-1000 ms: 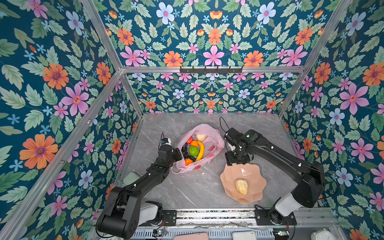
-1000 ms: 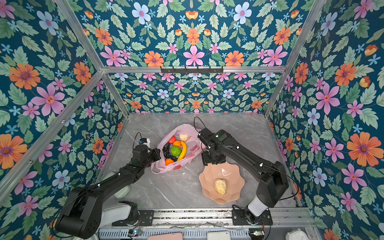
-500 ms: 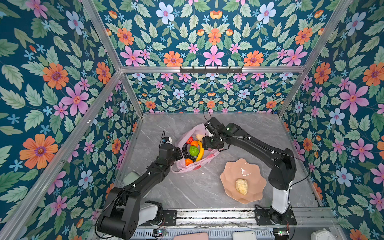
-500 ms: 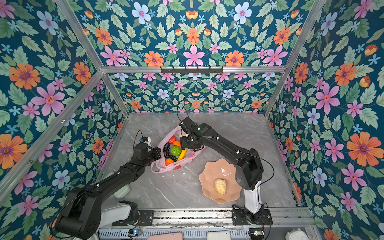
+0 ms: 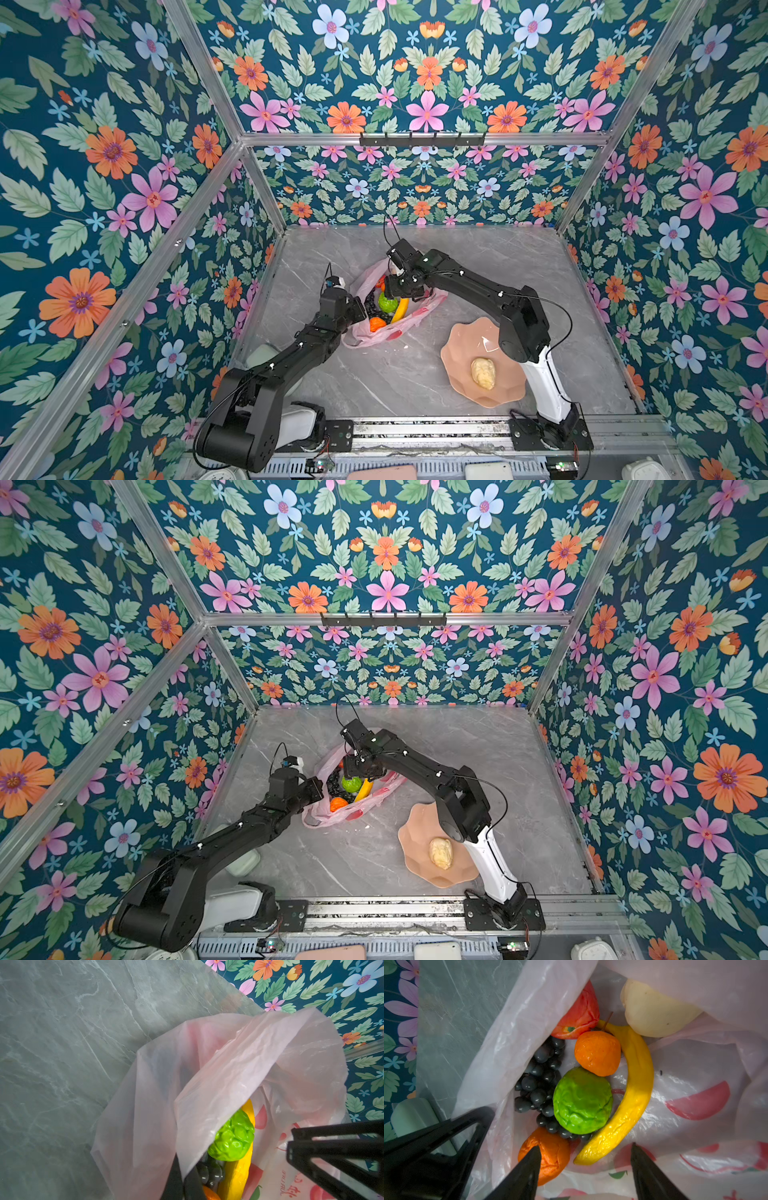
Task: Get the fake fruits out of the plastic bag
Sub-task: 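Move the open right gripper back over the bag opening, then lower the right gripper into the bag and grasp the green fruit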
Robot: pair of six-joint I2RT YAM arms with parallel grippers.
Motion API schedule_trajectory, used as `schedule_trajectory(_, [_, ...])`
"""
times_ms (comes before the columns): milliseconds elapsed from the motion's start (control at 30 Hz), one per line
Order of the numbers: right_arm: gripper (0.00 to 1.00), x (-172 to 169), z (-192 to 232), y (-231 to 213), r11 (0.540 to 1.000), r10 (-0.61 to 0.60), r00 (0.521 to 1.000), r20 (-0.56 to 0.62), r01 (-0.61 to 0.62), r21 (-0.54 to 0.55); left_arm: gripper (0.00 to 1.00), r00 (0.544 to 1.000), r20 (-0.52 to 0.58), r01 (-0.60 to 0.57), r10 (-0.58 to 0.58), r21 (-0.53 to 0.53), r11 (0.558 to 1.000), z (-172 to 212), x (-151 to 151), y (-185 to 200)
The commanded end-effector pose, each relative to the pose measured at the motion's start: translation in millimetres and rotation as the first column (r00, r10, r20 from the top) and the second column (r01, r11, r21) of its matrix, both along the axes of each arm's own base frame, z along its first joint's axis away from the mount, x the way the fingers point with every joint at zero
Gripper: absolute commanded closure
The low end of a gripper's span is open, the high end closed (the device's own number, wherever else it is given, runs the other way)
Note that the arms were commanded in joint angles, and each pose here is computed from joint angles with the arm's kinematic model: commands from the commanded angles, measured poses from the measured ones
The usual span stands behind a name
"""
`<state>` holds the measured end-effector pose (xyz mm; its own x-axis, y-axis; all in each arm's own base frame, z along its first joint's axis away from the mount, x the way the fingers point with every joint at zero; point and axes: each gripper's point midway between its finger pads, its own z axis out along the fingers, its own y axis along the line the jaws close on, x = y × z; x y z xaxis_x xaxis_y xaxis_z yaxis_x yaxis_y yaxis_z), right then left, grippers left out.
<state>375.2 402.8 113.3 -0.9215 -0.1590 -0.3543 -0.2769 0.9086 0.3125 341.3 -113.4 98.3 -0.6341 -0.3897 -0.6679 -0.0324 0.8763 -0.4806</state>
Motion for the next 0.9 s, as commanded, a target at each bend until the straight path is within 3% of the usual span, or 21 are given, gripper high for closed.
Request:
schedule_trajectory(0, [0.31, 4, -7, 4, 1.000, -0.010, 1.000, -0.006, 0.010, -0.009, 1.00, 1.000, 0.012, 0.003, -0.003, 0.006, 1.000, 0, 1, 0])
schedule_trajectory(200, [0.32, 7, -23, 10, 1.000, 0.001, 0.999, -0.033, -0.002, -0.023, 1.00, 1.000, 0.009, 0.004, -0.004, 0.006, 1.000, -2, 0, 0])
schedule_trajectory(867, [0.21, 9, -58, 22, 0.997, 0.026, 0.996, -0.080, -0.031, -0.071, 1.00, 1.000, 0.007, 0.002, -0.002, 0.002, 1.000, -4, -1, 0])
